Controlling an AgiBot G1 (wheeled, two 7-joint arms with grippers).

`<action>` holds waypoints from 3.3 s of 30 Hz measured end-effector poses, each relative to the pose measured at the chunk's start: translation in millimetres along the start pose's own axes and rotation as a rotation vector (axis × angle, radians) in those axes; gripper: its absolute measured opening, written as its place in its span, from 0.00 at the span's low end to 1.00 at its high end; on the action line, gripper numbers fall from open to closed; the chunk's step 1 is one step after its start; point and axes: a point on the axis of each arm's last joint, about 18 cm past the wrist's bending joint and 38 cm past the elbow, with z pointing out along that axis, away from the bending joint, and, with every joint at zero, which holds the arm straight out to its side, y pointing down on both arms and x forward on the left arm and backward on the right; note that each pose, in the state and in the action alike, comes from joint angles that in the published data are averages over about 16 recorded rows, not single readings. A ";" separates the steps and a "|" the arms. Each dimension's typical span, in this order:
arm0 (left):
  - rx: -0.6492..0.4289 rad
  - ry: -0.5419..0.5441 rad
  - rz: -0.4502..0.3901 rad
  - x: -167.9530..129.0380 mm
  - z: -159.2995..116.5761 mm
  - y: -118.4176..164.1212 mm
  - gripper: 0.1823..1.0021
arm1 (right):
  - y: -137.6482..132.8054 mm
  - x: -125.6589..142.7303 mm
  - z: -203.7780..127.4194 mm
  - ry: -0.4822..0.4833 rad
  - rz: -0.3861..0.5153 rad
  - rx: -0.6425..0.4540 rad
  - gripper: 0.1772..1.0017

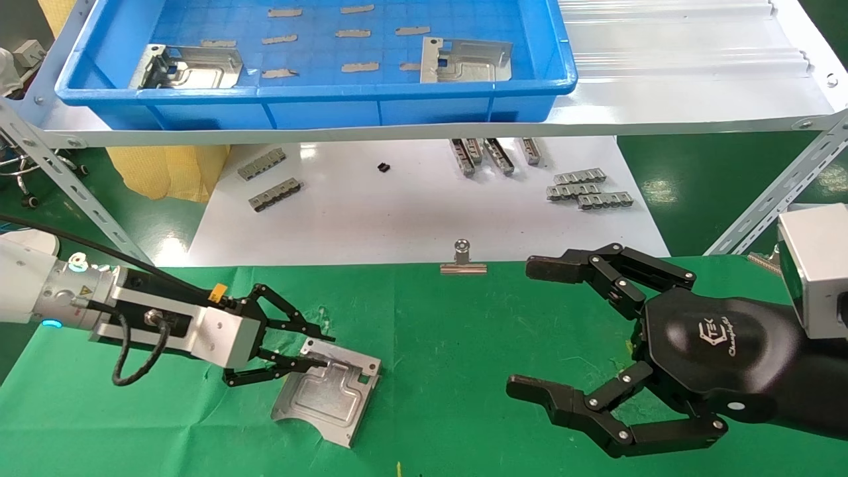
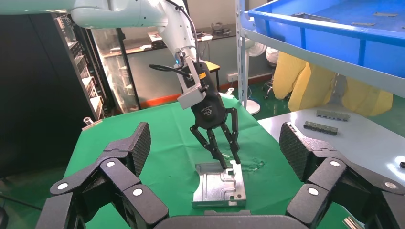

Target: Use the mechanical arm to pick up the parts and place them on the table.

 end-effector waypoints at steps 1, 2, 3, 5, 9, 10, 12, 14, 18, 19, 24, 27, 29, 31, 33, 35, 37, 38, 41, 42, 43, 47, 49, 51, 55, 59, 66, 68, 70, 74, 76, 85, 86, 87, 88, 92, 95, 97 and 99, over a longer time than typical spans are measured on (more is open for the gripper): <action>0.000 -0.010 -0.012 -0.4 -2.1 0.9 0.18 | 0.0 0.0 0.0 0.000 0.000 0.000 1.00; 0.001 -0.021 -0.025 -0.9 -4.2 1.6 0.19 | 0.0 0.0 0.0 0.000 0.000 0.000 1.00; 0.004 -0.035 -0.041 -1.4 -6.4 2.1 0.20 | 0.0 0.0 0.0 0.000 0.000 0.000 1.00; 0.016 -0.065 -0.079 -2.4 -10.8 2.4 0.22 | 0.0 0.0 0.0 0.000 0.000 0.000 1.00; 0.068 -0.139 -0.174 -4.5 -19.3 -0.5 0.31 | 0.0 0.0 0.0 0.000 0.000 0.000 1.00; 0.088 -0.158 -0.200 -4.8 -21.3 -2.1 0.33 | 0.0 0.0 0.0 0.000 0.000 0.000 1.00; 0.132 -0.194 -0.255 -4.9 -25.3 -6.0 0.37 | 0.0 0.0 0.0 0.000 0.000 0.000 1.00; 0.179 -0.226 -0.311 -4.5 -29.5 -10.2 0.43 | 0.0 0.0 0.0 0.000 0.000 0.000 1.00; 0.280 -0.273 -0.409 -1.4 -37.2 -20.1 0.53 | 0.0 0.0 0.0 0.000 0.000 0.000 1.00; 0.301 -0.280 -0.428 -0.4 -38.7 -22.4 0.56 | 0.0 0.0 0.0 0.000 0.000 0.000 1.00; 0.373 -0.296 -0.486 4.0 -43.7 -31.1 0.69 | 0.0 0.1 0.0 0.000 0.000 0.000 1.00; 0.387 -0.299 -0.496 5.1 -44.7 -32.7 0.77 | 0.0 0.1 -0.1 0.000 0.000 0.000 1.00; 0.395 -0.301 -0.501 5.7 -45.2 -33.7 0.81 | 0.0 0.1 -0.1 0.001 0.000 0.000 1.00; 0.395 -0.299 -0.499 6.0 -44.7 -34.1 0.85 | 0.0 0.1 -0.1 0.001 0.000 0.000 1.00; 0.396 -0.297 -0.501 6.5 -44.0 -34.5 0.89 | 0.0 0.1 -0.1 0.001 0.000 0.000 1.00; 0.400 -0.295 -0.504 7.3 -43.4 -35.3 0.91 | 0.0 0.1 -0.1 0.001 0.000 0.000 1.00; 0.406 -0.292 -0.510 8.5 -42.9 -36.6 0.94 | 0.0 0.1 -0.1 0.001 0.000 0.000 1.00; 0.410 -0.291 -0.514 9.3 -42.7 -37.4 0.95 | 0.0 0.1 -0.1 0.001 0.000 0.000 1.00; 0.428 -0.289 -0.528 12.1 -42.6 -40.6 0.97 | 0.0 0.1 -0.1 0.001 0.000 0.000 1.00; 0.434 -0.288 -0.533 13.2 -42.6 -41.8 0.98 | 0.0 0.1 -0.1 0.001 0.000 0.000 1.00; 0.440 -0.287 -0.538 14.3 -42.6 -43.1 0.98 | 0.0 0.1 -0.1 0.001 0.000 0.000 1.00; 0.464 -0.283 -0.559 18.7 -43.3 -48.5 0.99 | 0.0 0.1 -0.1 0.001 0.000 0.000 1.00; 0.475 -0.281 -0.569 21.0 -43.9 -51.3 1.00 | 0.0 0.1 -0.1 0.001 0.000 0.000 1.00; 0.486 -0.279 -0.578 23.2 -44.7 -54.2 1.00 | 0.0 0.1 -0.1 0.001 0.000 0.000 1.00; 0.505 -0.274 -0.596 27.5 -46.7 -59.9 1.00 | 0.0 0.1 -0.1 0.001 0.000 0.000 1.00; 0.521 -0.270 -0.612 31.8 -49.4 -65.9 1.00 | 0.0 0.1 -0.1 0.001 0.000 0.000 1.00; 0.542 -0.263 -0.638 39.3 -55.2 -76.6 1.00 | 0.0 0.1 -0.1 0.001 0.000 0.000 1.00; 0.547 -0.261 -0.644 41.4 -57.1 -79.8 1.00 | 0.0 0.1 -0.1 0.001 0.000 0.000 1.00; 0.551 -0.259 -0.651 43.5 -59.1 -83.0 1.00 | 0.0 0.1 -0.1 0.001 0.000 0.000 1.00; 0.556 -0.255 -0.662 47.8 -63.2 -89.5 1.00 | 0.0 0.1 -0.1 0.001 0.000 0.000 1.00; 0.558 -0.252 -0.668 49.9 -65.4 -92.9 1.00 | 0.0 0.1 -0.1 0.001 0.000 0.000 1.00; 0.558 -0.242 -0.690 59.6 -75.6 -108.5 1.00 | 0.0 0.1 -0.1 0.001 0.000 0.000 1.00; 0.557 -0.241 -0.693 60.7 -76.7 -110.3 1.00 | 0.0 0.1 -0.1 0.001 0.000 0.000 1.00; 0.556 -0.240 -0.695 61.8 -77.9 -112.1 1.00 | 0.0 0.1 -0.1 0.001 0.000 0.000 1.00; 0.555 -0.239 -0.697 62.8 -78.9 -113.7 1.00 | 0.0 0.1 -0.1 0.001 0.000 0.000 1.00; 0.550 -0.235 -0.702 66.6 -82.8 -120.1 1.00 | 0.0 0.1 -0.1 0.001 0.000 0.000 1.00; 0.546 -0.233 -0.705 68.8 -85.1 -123.9 1.00 | 0.0 0.1 -0.1 0.001 0.000 0.000 1.00; 0.544 -0.232 -0.706 69.9 -86.3 -125.8 1.00 | 0.0 0.1 -0.1 0.001 0.000 0.000 1.00; 0.542 -0.231 -0.706 70.8 -87.1 -127.1 1.00 | 0.0 0.2 -0.1 0.001 0.000 0.000 1.00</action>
